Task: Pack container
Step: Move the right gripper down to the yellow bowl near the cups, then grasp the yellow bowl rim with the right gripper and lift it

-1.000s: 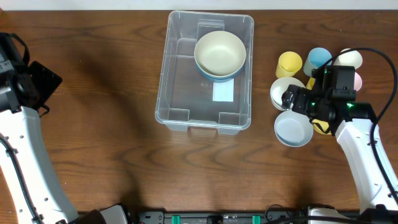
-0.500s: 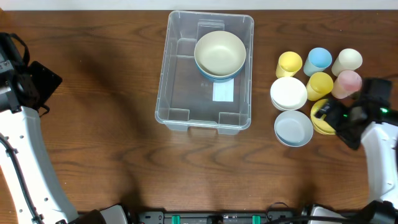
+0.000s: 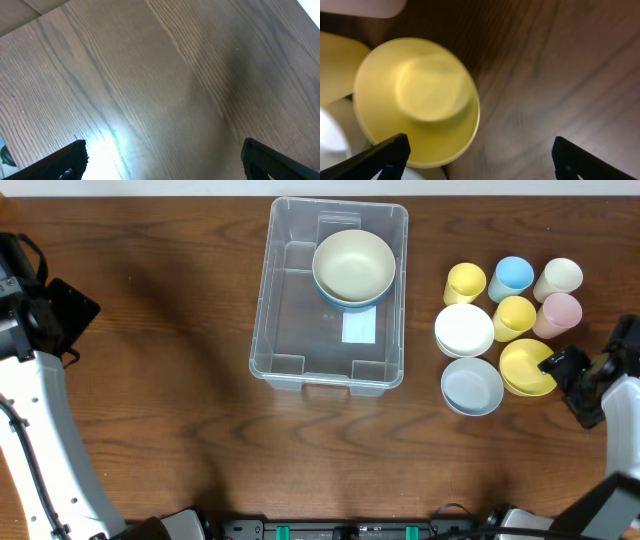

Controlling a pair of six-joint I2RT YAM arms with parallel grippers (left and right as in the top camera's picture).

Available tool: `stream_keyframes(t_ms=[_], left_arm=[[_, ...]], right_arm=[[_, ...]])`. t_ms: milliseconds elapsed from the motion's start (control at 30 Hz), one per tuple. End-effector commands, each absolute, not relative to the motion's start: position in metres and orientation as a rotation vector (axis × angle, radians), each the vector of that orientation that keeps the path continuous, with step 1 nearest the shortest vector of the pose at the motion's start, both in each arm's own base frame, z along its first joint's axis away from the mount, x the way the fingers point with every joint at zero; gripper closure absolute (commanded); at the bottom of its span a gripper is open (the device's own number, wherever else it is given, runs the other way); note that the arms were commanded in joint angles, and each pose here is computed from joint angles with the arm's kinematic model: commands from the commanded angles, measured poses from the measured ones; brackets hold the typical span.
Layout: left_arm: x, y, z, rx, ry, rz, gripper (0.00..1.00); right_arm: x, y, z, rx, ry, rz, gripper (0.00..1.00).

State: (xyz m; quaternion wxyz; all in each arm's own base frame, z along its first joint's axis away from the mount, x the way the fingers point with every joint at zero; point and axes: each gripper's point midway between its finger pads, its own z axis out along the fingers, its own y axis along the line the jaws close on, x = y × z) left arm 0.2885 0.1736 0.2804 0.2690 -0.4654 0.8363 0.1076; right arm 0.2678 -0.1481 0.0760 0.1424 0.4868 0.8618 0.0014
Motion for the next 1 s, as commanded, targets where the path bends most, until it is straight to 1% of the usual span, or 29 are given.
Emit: stream_keyframes(t_ms=[0, 100, 133, 233, 367, 467, 567, 633, 767, 867, 967], left_arm=[[0.287, 0.177, 0.285, -1.246, 2.249, 0.310, 0.02], [0.287, 0.177, 0.285, -1.246, 2.249, 0.310, 0.02], [0.287, 0.177, 0.285, -1.246, 2.249, 0.310, 0.02], [0.287, 0.177, 0.285, -1.246, 2.249, 0.310, 0.02], [0.287, 0.177, 0.285, -1.246, 2.249, 0.310, 0.02], [0.287, 0.177, 0.285, -1.246, 2.249, 0.310, 0.02], [0.287, 0.177, 0.285, -1.246, 2.249, 0.310, 0.02], [0.287, 0.177, 0.285, -1.246, 2.249, 0.310, 0.02], [0.287, 0.177, 0.285, -1.246, 2.249, 0.310, 0.02], [0.287, 0.177, 0.285, -1.246, 2.249, 0.310, 0.02], [0.287, 0.177, 0.285, -1.246, 2.249, 0.310, 0.02]], right_arm=[[0.267, -0.148, 0.050, 1.485, 2.512, 0.023, 0.11], [0.268, -0.148, 0.030, 1.514, 2.549, 0.025, 0.14], [0.268, -0.147, 0.022, 1.528, 2.563, 0.031, 0.17], [0.271, -0.143, 0.005, 1.548, 2.591, 0.072, 0.31], [0.273, -0.141, -0.002, 1.553, 2.600, 0.097, 0.48], [0.275, -0.142, 0.000, 1.546, 2.592, 0.097, 0.58], [0.275, -0.143, 0.003, 1.542, 2.586, 0.095, 0.72], [0.276, -0.143, 0.006, 1.537, 2.578, 0.095, 0.79], [0.272, -0.145, 0.017, 1.533, 2.565, 0.060, 0.87], [0.264, -0.152, 0.032, 1.542, 2.532, -0.022, 0.96], [0.261, -0.157, 0.054, 1.518, 2.477, -0.070, 0.99]])
